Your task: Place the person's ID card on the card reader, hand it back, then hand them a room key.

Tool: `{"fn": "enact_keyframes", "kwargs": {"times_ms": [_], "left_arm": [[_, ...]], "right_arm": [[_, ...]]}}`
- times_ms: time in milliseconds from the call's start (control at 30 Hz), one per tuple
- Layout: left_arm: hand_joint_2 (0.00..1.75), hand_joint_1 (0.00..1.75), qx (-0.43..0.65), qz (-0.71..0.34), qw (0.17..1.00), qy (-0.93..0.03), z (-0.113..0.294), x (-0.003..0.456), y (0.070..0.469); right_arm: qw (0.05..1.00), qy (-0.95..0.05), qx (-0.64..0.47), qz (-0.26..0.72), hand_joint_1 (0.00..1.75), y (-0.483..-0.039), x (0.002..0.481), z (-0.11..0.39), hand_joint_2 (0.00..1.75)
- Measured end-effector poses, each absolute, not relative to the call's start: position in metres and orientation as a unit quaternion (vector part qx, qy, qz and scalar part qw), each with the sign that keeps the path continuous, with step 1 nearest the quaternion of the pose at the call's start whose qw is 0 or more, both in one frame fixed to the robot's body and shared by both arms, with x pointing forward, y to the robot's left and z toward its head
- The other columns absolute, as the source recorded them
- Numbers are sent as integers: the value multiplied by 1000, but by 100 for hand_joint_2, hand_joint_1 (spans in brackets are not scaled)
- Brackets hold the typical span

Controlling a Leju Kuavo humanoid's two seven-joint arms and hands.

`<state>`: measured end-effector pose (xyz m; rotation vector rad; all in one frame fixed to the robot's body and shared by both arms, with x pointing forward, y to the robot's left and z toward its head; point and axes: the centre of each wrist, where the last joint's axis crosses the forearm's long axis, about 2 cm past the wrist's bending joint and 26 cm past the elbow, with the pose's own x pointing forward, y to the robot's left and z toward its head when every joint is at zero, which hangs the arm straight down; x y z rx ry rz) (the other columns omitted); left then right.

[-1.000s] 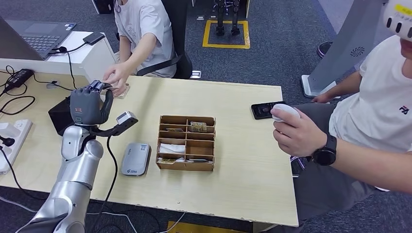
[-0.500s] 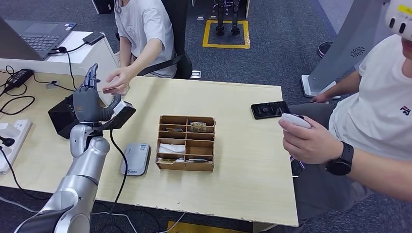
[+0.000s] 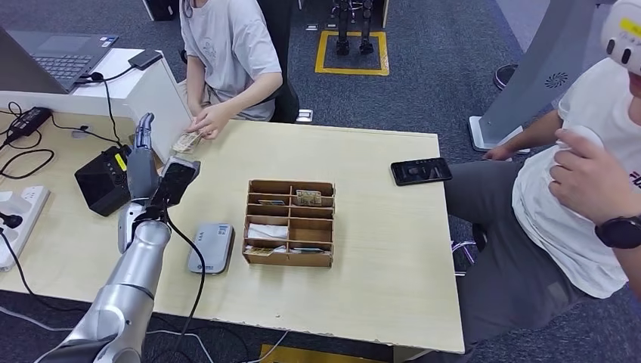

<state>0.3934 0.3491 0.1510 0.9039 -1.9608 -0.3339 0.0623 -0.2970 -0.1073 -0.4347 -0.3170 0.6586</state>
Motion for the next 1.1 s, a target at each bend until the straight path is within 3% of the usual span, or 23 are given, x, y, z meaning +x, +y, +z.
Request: {"fn": "enact_keyframes", "kwargs": {"times_ms": [133,367,733,1100], "left_arm": [[175,0,286,-196,453,-821,143,370,329],[175,0,220,-360,351,-836,148,302,263],[175,0,252,-394,268,-842,159,247,267],[175,0,344,-506,209,-763,123,221,260]], "right_arm": [[915,-150,-214,306,0,-298,61,-107,175],[924,-141,-219,281,0,-299,54,-108,175],[928,-138,-222,266,0,-300,53,-108,175],[929,-134,-225,261,0,-301,53,-108,175]]}}
